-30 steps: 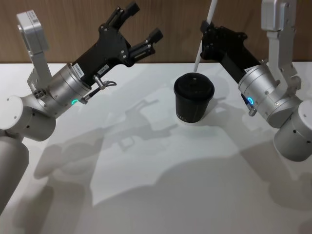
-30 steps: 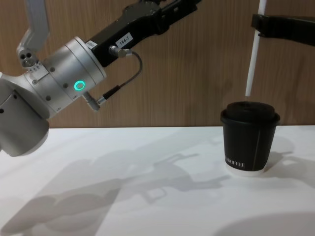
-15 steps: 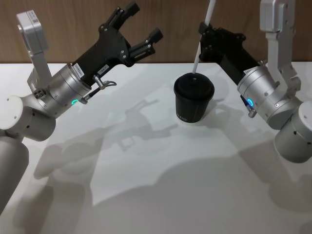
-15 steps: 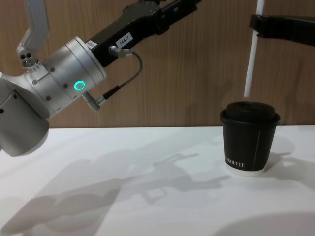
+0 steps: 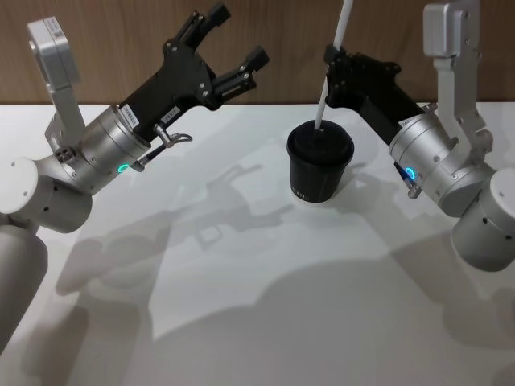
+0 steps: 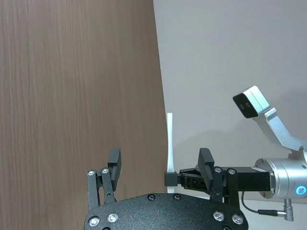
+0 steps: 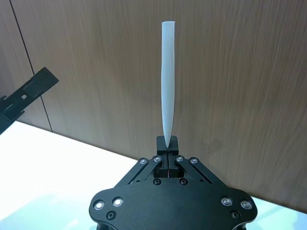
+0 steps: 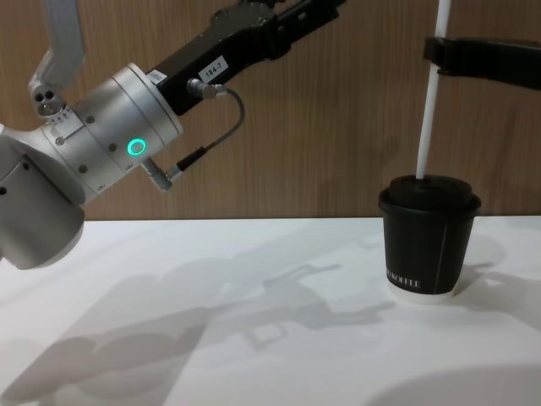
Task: Pick up the straw with one hand, pass it to the other hand, and insert it into the cup.
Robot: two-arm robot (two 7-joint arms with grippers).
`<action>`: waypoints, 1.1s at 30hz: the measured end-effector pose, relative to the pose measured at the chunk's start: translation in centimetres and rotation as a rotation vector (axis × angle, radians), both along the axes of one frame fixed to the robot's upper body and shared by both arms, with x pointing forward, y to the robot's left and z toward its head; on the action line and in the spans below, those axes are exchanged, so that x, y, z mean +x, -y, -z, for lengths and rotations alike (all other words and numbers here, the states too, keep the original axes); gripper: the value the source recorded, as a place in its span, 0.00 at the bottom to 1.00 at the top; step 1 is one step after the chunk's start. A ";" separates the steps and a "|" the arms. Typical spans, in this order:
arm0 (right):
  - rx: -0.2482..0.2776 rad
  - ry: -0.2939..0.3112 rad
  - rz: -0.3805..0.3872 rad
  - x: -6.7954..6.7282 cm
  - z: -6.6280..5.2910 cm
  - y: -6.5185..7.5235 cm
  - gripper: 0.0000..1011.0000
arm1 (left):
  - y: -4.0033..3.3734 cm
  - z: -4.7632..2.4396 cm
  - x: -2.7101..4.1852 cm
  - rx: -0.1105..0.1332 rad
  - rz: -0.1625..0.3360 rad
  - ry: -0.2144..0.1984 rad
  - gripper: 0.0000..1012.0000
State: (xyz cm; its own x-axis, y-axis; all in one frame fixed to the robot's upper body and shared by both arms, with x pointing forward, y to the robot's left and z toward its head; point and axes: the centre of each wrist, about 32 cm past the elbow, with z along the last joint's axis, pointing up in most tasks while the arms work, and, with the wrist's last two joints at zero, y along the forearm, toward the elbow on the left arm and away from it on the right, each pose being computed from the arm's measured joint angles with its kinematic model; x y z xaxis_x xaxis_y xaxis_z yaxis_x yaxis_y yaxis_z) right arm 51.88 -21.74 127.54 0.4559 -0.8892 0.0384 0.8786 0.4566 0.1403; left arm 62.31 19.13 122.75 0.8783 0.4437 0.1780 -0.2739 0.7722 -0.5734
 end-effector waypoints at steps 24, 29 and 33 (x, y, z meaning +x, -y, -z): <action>0.010 -0.020 -0.009 0.5 0.7 -0.2 0.01 | 0.00 0.00 0.00 0.000 0.000 0.000 0.99; 0.012 -0.018 -0.011 0.6 0.7 -0.2 0.01 | 0.00 0.00 0.00 0.000 0.000 0.000 0.99; 0.015 -0.016 -0.010 0.6 0.6 -0.2 0.01 | 0.00 0.00 0.00 0.000 0.000 0.000 0.99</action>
State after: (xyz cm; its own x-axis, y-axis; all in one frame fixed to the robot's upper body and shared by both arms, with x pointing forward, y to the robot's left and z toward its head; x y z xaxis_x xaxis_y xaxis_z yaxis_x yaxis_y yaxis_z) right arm 52.52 -21.59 126.90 0.4648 -0.8852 0.0180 0.8764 0.4629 0.1328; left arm 62.31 19.12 122.76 0.8783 0.4436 0.1781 -0.2738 0.7722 -0.5733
